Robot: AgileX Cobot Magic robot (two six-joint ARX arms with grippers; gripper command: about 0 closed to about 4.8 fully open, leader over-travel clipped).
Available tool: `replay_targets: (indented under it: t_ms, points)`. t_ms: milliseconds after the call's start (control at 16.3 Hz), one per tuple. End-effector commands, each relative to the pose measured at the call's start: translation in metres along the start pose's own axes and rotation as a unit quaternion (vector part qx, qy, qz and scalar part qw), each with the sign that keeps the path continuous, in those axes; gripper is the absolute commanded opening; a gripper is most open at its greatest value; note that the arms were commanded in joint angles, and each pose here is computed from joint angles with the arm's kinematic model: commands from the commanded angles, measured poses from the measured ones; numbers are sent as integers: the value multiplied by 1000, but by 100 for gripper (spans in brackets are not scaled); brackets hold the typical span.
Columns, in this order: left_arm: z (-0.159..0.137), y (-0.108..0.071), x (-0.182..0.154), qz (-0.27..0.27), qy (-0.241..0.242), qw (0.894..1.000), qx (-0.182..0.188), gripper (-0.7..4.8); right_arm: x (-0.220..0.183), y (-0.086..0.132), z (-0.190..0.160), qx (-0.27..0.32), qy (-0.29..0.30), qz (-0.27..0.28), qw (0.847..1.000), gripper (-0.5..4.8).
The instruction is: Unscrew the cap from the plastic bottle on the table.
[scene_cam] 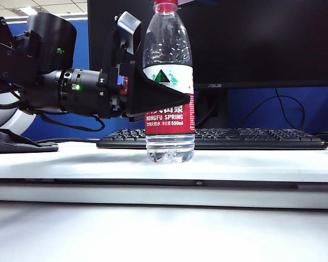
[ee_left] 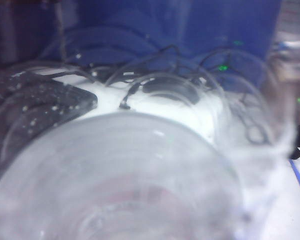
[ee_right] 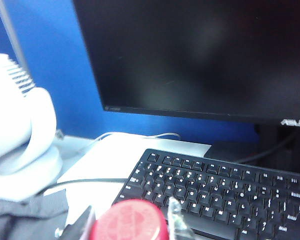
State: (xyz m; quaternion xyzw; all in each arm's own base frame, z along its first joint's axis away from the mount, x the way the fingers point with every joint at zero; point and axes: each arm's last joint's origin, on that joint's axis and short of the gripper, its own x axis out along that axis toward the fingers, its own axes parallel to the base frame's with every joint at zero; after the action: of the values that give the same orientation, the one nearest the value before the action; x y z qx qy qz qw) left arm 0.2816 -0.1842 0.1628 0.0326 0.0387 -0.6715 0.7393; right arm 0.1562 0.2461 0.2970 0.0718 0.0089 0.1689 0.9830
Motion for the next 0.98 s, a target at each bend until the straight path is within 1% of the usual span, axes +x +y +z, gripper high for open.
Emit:
replay_targets:
  t_ms: [61, 245, 428, 489, 551, 734, 795, 918, 979]
  points:
    - [-7, -1, 0, -6, 17, 1000, -25, 299, -3, -5, 4, -34, 23, 43, 998, 136]
    - [-7, -1, 0, -6, 17, 999, -26, 299, -6, -16, 11, -47, 40, 47, 997, 136]
    - [-7, -1, 0, -6, 17, 1000, -26, 299, -5, -28, 16, -62, 51, 78, 994, 136]
    - [-7, -1, 0, -6, 17, 1000, -25, 299, -3, -32, 16, -63, 59, 101, 991, 136]
    - [-7, -1, 0, -6, 17, 1000, -25, 299, 3, -41, 17, -61, 72, 144, 985, 136]
    - [-7, -1, 0, -6, 17, 1000, -25, 299, 14, -60, 16, -55, 98, 205, 972, 136]
    - [-7, -1, 0, -6, 17, 1000, -25, 299, 19, -73, 17, -49, 108, 234, 965, 136]
    - [-7, -1, 0, -6, 17, 999, -26, 299, 23, -85, 18, -40, 118, 269, 955, 136]
    - [-7, -1, 0, -6, 17, 1000, -26, 299, 25, -94, 19, -35, 125, 314, 941, 136]
